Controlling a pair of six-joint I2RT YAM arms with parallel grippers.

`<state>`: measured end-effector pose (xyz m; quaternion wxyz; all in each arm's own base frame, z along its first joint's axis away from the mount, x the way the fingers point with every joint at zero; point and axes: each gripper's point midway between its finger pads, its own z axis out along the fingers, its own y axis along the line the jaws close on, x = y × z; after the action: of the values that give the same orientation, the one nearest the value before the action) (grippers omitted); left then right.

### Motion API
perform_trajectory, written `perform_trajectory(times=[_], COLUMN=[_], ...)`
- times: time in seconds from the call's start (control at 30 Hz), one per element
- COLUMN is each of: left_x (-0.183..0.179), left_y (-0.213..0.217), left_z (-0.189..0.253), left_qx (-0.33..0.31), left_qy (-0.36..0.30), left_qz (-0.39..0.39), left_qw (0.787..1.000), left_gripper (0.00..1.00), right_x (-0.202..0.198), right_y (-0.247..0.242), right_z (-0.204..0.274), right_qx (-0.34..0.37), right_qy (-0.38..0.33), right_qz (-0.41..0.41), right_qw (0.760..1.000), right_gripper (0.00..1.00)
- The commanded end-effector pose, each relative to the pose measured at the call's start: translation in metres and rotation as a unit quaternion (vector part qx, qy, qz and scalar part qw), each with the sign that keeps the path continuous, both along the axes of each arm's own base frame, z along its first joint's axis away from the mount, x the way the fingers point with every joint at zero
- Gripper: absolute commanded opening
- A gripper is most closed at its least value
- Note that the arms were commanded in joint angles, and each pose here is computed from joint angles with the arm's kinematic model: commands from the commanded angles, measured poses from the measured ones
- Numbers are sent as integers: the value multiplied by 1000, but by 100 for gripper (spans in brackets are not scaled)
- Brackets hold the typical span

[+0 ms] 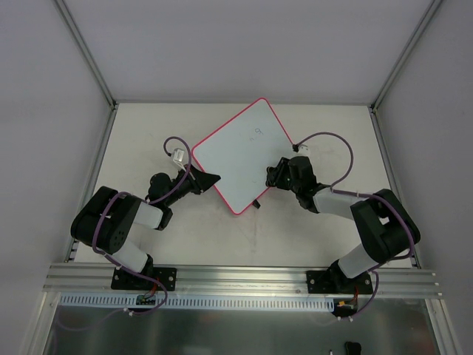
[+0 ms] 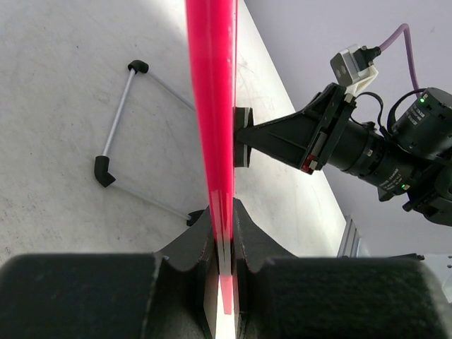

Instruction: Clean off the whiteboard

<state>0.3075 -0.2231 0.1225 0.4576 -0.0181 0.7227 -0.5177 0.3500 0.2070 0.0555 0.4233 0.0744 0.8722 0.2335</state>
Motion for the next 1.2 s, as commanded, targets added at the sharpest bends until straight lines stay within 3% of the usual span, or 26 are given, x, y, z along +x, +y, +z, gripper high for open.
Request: perform_trajectory(times=[0.0,0.23,0.4,0.87,1.17], left_x=[-6,-5,-5,-5,-5], left_y=[-3,-4,-4,-5,-5], left_z=[70,71,70,70,70], left_qx=[-33,-35,-34,-33,-32], left_qy=[-184,-184,-182,-185,-185], left_qz=[-11,-13,-13,-16,-16], left_qw=[982,982,983,982,982], left_gripper=[0,0,0,0,0], right_x=[-8,-14,-28,-60,-70], right_y=[-55,-33,3,89,118], right_z=[-35,-30,-14,17,23], right_qx=[-97,-95,-121,-67,-51], right_qy=[54,50,8,-16,-26], right_qz=[-77,-18,41,163,203], right_qw=[991,994,992,984,977], right_gripper=[0,0,0,0,0])
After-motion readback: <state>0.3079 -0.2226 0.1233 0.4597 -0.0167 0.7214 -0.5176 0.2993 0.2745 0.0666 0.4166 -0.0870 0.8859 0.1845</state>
